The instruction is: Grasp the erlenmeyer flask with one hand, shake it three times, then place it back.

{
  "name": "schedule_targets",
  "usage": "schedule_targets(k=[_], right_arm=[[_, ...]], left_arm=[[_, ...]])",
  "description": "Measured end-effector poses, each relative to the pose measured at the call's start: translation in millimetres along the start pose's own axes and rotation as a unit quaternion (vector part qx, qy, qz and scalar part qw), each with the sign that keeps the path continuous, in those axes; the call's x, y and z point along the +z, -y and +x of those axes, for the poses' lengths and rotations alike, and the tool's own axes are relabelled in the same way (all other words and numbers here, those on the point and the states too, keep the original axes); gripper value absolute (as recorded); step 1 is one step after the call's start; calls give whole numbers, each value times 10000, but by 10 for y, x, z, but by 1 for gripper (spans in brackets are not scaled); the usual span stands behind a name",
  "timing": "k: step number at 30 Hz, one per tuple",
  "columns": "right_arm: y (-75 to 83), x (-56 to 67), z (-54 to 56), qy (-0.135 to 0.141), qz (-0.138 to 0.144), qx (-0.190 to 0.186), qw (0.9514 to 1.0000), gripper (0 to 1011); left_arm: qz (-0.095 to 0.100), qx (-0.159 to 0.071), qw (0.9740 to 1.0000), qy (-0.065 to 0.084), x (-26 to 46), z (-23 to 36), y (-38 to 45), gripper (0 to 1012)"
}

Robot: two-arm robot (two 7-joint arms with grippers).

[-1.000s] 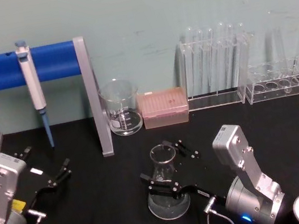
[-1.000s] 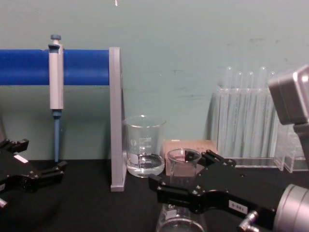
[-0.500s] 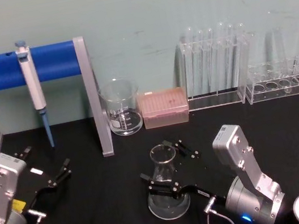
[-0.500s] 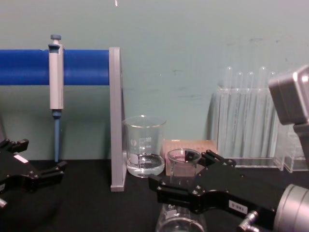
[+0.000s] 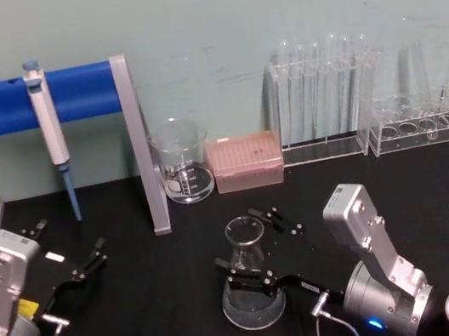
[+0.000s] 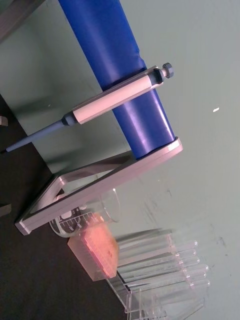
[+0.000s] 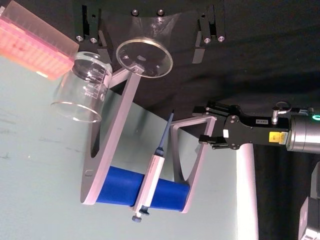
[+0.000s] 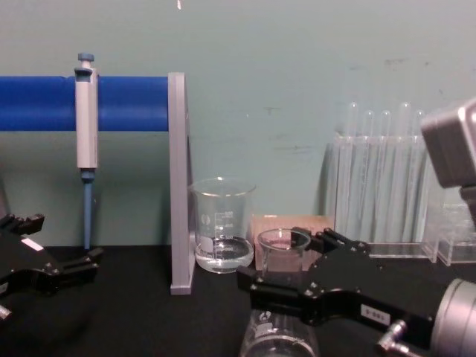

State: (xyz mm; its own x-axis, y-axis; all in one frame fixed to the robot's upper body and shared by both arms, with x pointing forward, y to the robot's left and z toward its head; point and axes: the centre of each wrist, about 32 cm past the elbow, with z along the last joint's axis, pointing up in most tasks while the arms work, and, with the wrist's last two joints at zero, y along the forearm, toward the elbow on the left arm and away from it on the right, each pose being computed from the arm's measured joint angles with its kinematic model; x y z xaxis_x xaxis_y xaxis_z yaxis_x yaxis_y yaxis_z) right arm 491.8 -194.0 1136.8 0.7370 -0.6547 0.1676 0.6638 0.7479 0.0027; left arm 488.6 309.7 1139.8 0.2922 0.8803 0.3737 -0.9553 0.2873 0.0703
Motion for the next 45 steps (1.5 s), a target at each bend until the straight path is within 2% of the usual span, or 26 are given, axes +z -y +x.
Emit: schedule_targets(k=[20,37,45], right_arm=[[164,95,78,-23,76,-39,10000,1003],[395,177,120,-86,111,29,9999,1003],[499,206,148,-122,152,-57,9998,1003]], left_arm=[[0,0,10000,0,0,0,0,1000],[0,0,10000,0,0,0,0,1001],[0,0,10000,0,0,0,0,1001]])
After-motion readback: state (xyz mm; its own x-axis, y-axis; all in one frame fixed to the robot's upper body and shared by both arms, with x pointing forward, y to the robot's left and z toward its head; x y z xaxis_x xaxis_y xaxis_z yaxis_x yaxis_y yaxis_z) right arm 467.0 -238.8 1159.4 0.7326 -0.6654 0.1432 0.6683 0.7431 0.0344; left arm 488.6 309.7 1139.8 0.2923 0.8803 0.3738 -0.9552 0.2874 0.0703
